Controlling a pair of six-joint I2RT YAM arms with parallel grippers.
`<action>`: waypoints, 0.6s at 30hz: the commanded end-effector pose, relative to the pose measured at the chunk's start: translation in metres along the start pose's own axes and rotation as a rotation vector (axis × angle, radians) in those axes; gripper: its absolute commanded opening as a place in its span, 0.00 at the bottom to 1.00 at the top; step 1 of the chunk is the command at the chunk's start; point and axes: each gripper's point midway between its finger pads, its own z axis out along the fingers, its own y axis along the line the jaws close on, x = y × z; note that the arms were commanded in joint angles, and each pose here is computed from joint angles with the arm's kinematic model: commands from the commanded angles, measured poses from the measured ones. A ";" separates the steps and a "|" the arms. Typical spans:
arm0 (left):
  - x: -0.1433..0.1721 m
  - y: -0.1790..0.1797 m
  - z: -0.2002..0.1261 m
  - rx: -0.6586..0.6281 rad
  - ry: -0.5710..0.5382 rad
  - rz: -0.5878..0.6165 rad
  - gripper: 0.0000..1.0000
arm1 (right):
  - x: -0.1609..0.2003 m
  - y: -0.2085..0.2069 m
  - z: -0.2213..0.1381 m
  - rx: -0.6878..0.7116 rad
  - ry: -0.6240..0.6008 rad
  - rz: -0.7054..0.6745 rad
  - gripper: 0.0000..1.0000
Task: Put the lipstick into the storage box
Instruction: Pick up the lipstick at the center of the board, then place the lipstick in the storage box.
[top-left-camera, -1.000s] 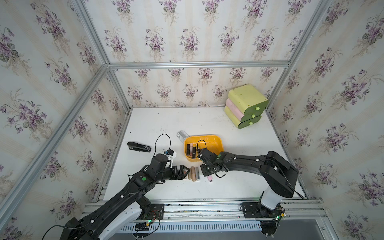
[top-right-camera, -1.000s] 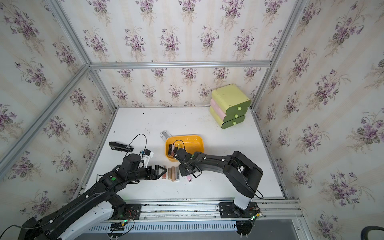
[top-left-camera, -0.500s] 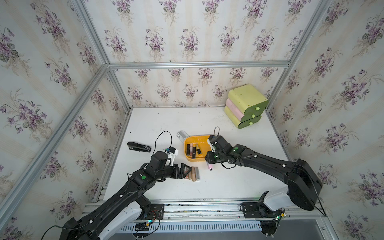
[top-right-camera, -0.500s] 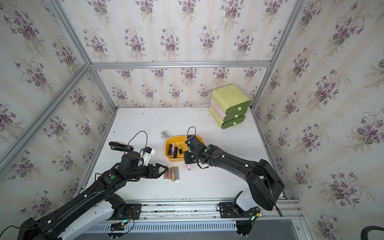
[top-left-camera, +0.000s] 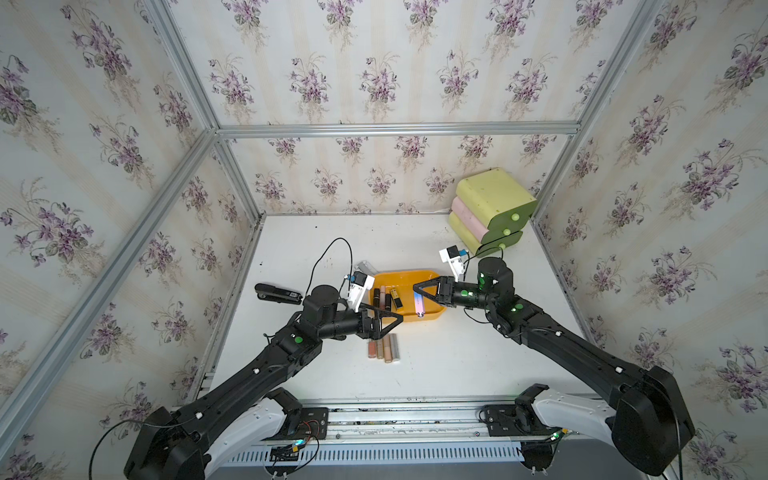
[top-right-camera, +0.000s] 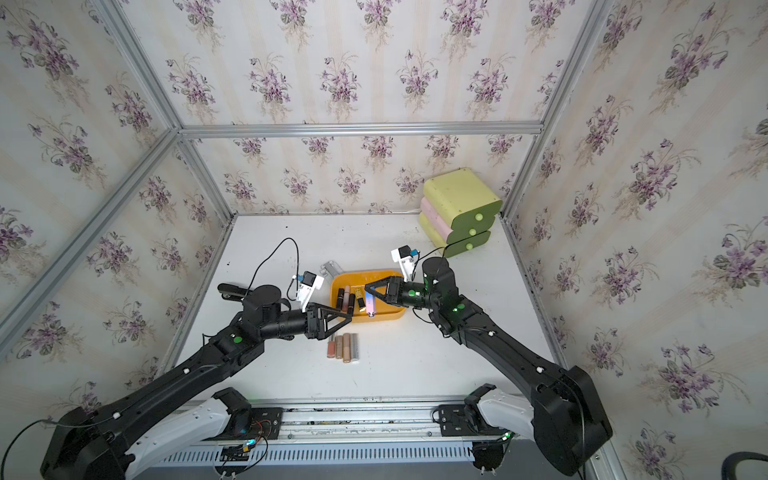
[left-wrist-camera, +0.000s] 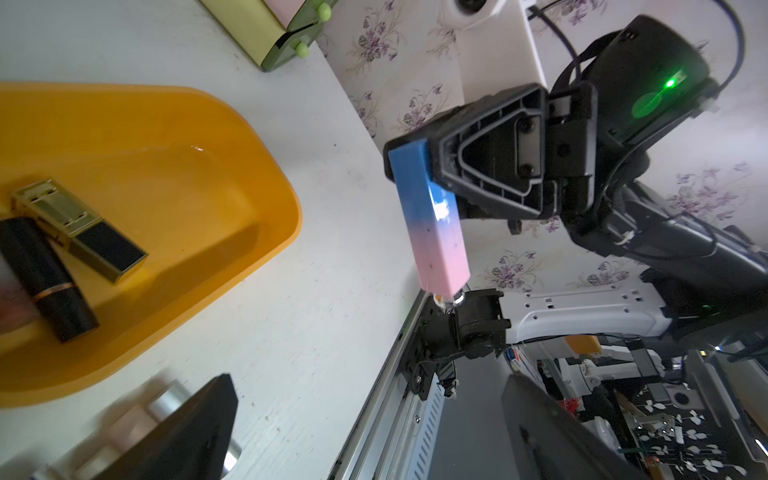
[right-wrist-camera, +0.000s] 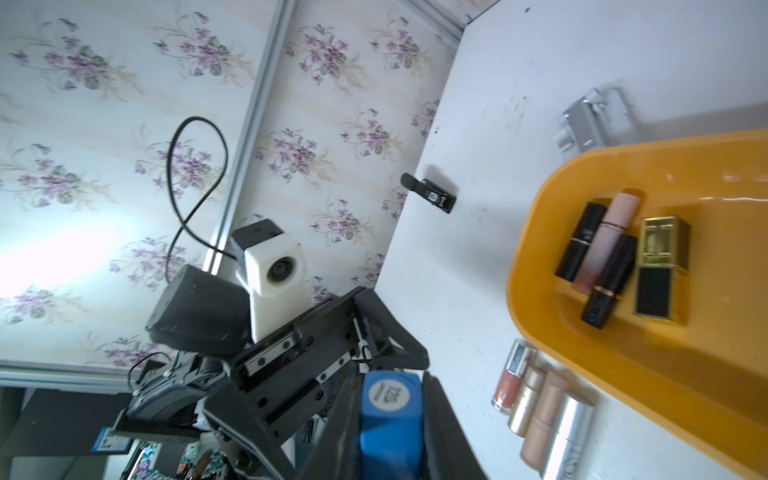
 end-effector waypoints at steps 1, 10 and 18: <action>-0.027 -0.035 0.004 0.149 -0.063 0.074 0.98 | -0.001 0.025 -0.003 -0.100 0.017 -0.012 0.19; -0.039 -0.063 0.024 0.252 -0.030 0.129 0.88 | 0.000 0.033 -0.004 -0.140 0.027 -0.001 0.19; -0.036 -0.070 0.041 0.280 0.009 0.132 0.72 | -0.014 0.029 -0.013 -0.133 -0.015 0.004 0.19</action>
